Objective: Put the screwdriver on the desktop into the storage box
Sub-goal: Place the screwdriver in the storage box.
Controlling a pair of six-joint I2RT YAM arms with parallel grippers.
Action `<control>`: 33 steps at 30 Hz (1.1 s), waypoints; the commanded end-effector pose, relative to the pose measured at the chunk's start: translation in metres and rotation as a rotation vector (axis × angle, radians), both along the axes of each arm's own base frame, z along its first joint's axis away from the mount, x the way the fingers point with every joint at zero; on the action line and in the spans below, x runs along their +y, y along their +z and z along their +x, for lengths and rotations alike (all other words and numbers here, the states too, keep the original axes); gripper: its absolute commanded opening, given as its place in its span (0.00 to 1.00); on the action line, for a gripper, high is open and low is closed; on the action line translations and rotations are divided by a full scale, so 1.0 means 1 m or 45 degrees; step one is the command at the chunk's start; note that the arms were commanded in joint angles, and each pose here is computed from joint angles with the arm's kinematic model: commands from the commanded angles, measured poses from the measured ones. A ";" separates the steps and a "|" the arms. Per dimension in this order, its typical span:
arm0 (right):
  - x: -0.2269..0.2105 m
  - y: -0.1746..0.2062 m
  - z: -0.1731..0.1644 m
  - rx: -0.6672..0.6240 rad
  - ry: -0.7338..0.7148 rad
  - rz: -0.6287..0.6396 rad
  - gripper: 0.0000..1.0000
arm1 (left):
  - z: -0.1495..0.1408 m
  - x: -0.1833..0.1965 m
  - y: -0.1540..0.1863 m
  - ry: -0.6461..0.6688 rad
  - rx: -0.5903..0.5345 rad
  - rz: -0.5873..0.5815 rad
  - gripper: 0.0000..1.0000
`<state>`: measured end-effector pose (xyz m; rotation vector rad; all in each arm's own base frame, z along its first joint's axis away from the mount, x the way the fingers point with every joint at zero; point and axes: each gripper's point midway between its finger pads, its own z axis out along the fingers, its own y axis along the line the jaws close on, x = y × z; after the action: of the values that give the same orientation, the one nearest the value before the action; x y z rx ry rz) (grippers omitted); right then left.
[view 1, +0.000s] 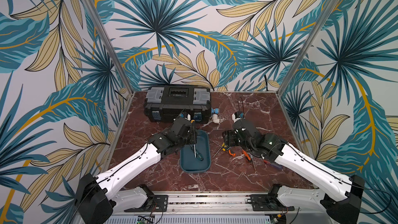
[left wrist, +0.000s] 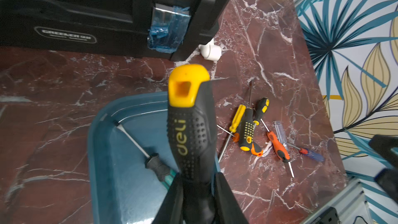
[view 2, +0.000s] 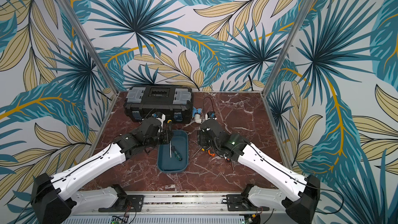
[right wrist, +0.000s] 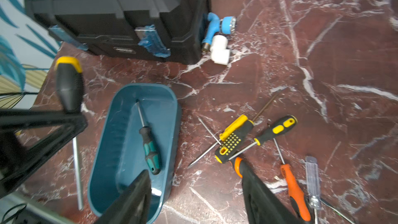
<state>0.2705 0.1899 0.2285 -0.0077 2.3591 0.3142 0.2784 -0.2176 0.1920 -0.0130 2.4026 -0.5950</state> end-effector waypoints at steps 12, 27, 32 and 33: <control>-0.030 -0.053 -0.006 0.219 -0.127 -0.061 0.64 | 0.005 0.008 -0.069 0.060 0.177 0.183 0.00; -0.021 -0.132 0.024 0.607 -0.208 -0.017 0.44 | 0.004 0.006 -0.112 0.061 0.275 0.262 0.03; -0.014 -0.140 0.034 0.629 -0.220 -0.021 0.43 | 0.001 0.009 -0.118 0.069 0.289 0.277 0.12; -0.014 -0.141 0.036 0.632 -0.228 -0.021 0.43 | 0.000 0.009 -0.117 0.070 0.293 0.277 0.17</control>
<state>0.3008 0.1700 0.0837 0.2809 2.8355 0.1940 0.2816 -0.2116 0.0801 -0.0493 2.6690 -0.3310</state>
